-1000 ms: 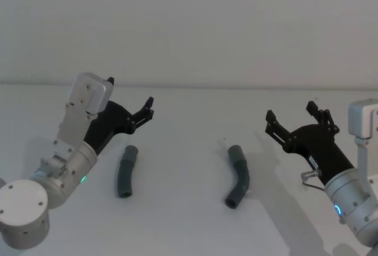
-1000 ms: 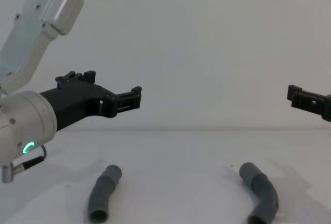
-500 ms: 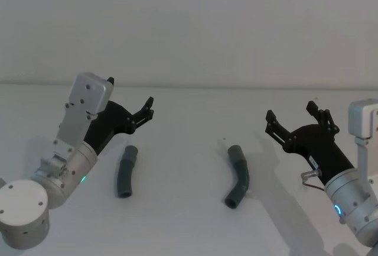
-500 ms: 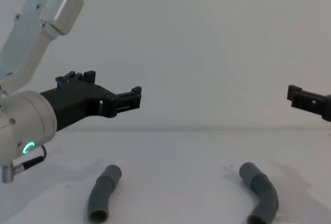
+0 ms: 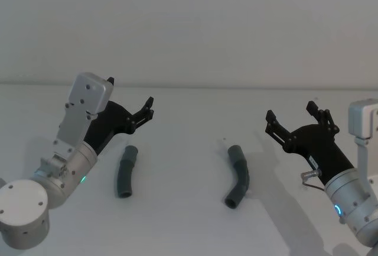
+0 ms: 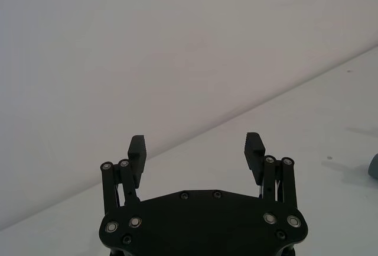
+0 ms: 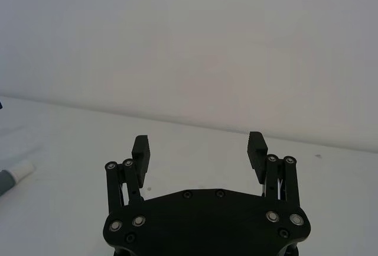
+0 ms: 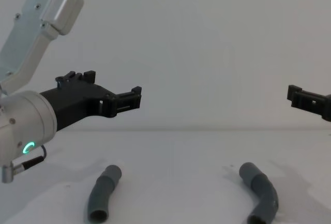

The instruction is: Use both hands to pick up one end of the pipe from the table, align the ends, and insert them.

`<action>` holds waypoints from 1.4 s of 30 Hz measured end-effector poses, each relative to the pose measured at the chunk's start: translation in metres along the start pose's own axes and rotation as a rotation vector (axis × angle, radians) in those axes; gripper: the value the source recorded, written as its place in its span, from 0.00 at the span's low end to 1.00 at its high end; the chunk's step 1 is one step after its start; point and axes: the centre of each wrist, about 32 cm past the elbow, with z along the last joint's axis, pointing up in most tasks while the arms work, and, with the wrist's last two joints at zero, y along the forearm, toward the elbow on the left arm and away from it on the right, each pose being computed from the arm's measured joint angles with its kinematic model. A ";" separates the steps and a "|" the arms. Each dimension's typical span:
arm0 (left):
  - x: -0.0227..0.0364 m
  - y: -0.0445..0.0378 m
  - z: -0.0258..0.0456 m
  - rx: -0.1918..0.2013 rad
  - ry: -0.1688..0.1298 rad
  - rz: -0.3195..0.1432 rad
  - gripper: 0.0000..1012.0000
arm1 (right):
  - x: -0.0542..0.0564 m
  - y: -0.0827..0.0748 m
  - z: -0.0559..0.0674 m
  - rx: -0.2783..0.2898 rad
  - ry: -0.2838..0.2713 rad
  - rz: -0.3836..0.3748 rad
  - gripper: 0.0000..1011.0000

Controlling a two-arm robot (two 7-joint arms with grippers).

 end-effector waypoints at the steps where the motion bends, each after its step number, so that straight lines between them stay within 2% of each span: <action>1: 0.0000 0.0000 0.0000 0.000 0.000 0.000 0.99 | 0.000 0.000 0.000 0.000 0.000 0.000 0.99; 30: -0.0002 0.0003 0.0005 0.002 0.001 0.000 0.99 | 0.000 0.000 0.000 0.000 0.000 0.000 0.99; 36: -0.0012 0.0033 0.0038 0.031 0.012 -0.001 0.99 | 0.000 0.000 0.000 0.000 0.000 0.000 0.99; 42: -0.0036 0.0096 0.0089 0.091 0.037 -0.006 0.99 | 0.000 0.000 0.000 0.000 0.000 0.000 0.99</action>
